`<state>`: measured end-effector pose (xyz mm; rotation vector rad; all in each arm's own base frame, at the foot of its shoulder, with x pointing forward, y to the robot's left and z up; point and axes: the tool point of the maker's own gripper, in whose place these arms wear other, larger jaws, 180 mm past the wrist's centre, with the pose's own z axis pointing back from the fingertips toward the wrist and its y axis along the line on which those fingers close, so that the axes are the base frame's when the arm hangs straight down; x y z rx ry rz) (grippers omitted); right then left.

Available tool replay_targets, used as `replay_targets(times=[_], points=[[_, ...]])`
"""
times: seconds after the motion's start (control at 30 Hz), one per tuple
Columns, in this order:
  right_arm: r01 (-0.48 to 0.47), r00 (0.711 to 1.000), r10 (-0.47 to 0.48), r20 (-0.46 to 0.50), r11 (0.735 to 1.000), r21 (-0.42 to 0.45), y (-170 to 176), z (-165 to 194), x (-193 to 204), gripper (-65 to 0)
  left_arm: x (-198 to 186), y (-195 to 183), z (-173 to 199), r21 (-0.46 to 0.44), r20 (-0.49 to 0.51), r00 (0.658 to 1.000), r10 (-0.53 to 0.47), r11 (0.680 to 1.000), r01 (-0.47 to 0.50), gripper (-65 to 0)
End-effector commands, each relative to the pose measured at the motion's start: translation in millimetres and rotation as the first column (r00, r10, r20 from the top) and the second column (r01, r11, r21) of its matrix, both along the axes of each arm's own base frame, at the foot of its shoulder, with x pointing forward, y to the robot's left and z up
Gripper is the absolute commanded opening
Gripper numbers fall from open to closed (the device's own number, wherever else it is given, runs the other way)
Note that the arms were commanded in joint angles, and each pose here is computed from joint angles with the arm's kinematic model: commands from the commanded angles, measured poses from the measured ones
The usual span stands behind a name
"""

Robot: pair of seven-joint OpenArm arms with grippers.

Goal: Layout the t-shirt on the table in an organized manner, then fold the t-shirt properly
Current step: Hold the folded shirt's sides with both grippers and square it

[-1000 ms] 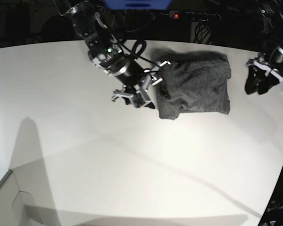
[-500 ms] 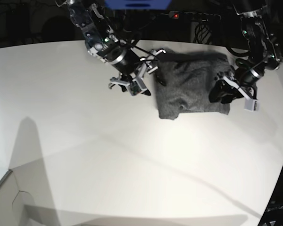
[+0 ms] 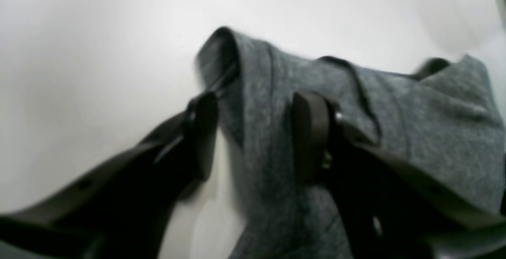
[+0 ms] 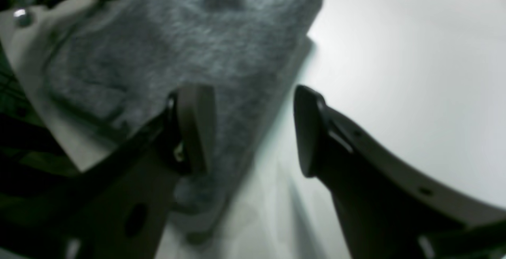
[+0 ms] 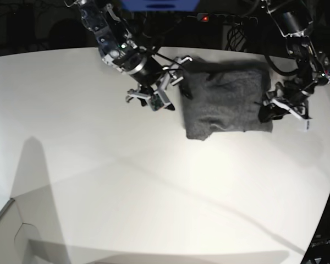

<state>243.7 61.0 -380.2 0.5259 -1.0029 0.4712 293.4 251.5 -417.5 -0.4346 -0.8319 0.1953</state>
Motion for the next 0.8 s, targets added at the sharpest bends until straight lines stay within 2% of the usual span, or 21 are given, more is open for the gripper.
replay_targets(times=[0.0, 0.13, 0.27, 0.37, 0.5, 0.63, 0.77], points=[[0.001, 0.999, -0.003, 0.048, 0.999, 0.038, 4, 17, 7, -33.1, 8, 8, 11, 0.010, 0.037, 0.999, 0.009, 1.000, -0.009, -35.3], [-0.003, 0.996, -0.002, 0.091, 0.999, 0.054, 8, 33, 18, -39.9, 6, 6, 8, 0.012, 0.028, 1.000, 0.005, 1.000, -0.006, -35.3], [-0.004, 0.992, -0.007, 0.122, 0.996, 0.089, 21, 49, 31, -53.6, 4, 4, 6, 0.005, 0.019, 1.000, 0.003, 1.000, -0.003, -35.3], [-0.056, 0.990, 0.046, 0.131, 0.995, 0.080, 36, 48, 32, -64.6, 0, 4, 3, 0.006, 0.014, 1.000, 0.005, 1.000, -0.005, -35.3], [-0.123, 0.988, 0.118, 0.097, 0.991, 0.051, 64, 29, 37, -65.0, 0, 4, 3, 0.006, 0.010, 1.000, 0.003, 1.000, -0.003, -35.3], [-0.124, 0.991, 0.121, 0.064, 0.991, 0.046, 77, 15, 50, -65.0, 1, 3, 5, 0.009, 0.013, 1.000, 0.000, 1.000, 0.000, -35.3], [-0.065, 0.997, 0.065, 0.033, 0.998, 0.017, 58, 0, 70, -65.0, 1, 2, 5, 0.004, 0.017, 1.000, 0.000, 1.000, 0.000, -35.3]])
